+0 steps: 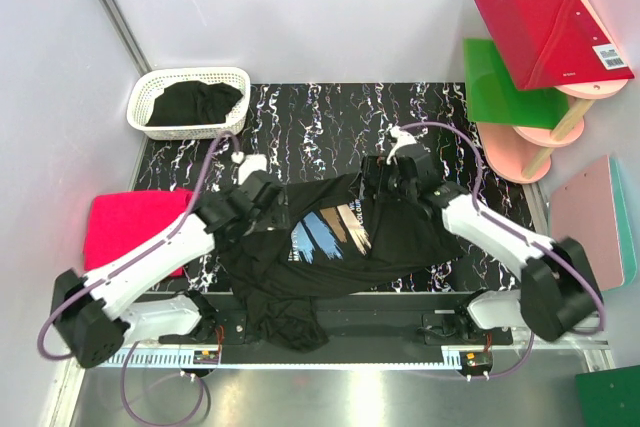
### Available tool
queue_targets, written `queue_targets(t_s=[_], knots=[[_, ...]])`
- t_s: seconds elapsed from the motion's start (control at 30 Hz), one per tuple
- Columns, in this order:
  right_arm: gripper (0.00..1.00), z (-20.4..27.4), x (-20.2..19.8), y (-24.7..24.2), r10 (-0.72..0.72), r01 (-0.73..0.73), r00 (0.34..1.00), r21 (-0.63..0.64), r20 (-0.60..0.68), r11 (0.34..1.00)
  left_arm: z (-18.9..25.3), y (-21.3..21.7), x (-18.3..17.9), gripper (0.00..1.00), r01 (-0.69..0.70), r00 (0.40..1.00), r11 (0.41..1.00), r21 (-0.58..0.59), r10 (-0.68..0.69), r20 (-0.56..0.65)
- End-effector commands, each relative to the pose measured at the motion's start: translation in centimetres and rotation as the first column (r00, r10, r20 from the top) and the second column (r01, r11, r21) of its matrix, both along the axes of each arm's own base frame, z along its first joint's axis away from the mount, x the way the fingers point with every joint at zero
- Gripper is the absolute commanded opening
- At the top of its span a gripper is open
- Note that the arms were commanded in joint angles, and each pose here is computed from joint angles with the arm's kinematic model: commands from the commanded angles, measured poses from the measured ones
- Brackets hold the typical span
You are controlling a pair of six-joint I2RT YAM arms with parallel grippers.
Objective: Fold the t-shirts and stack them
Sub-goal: Fold the flattened tshirt in 1/3 of the way
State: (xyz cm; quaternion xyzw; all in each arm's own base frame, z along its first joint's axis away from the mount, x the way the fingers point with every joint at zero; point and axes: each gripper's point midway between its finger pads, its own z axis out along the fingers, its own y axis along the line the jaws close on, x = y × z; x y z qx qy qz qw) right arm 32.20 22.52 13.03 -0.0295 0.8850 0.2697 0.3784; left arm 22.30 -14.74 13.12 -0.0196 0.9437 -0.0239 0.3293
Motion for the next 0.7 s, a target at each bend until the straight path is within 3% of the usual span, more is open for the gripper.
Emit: queue_targets(t_s=[0.0,0.17,0.3,0.53,0.67], knots=[[1.00,-0.9,-0.4,-4.4,-0.227,0.227,0.974,-0.123,0.014,0.966,1.9,2.6,1.2,0.99,-0.083,0.992,0.996,0.043,0.078,0.100],[1.00,-2.9,-1.9,-4.3,-0.221,0.214,0.974,-0.107,-0.052,0.971,1.0,2.6,0.9,0.99,-0.085,0.994,0.996,0.041,0.082,0.072],[1.00,-5.8,-1.3,-6.8,-0.340,0.318,0.939,-0.237,-0.057,0.918,0.6,2.5,0.6,0.99,-0.080,0.995,0.996,0.027,0.078,0.062],[1.00,-4.8,1.7,-10.6,-0.489,0.499,0.864,-0.348,0.123,0.794,0.4,3.0,0.1,0.99,-0.088,0.994,0.996,0.014,0.087,0.070],[1.00,-5.1,3.5,-11.1,-0.505,0.534,0.843,-0.393,0.183,0.749,-0.1,3.0,-0.1,0.99,-0.087,0.995,0.996,0.021,0.086,0.056]])
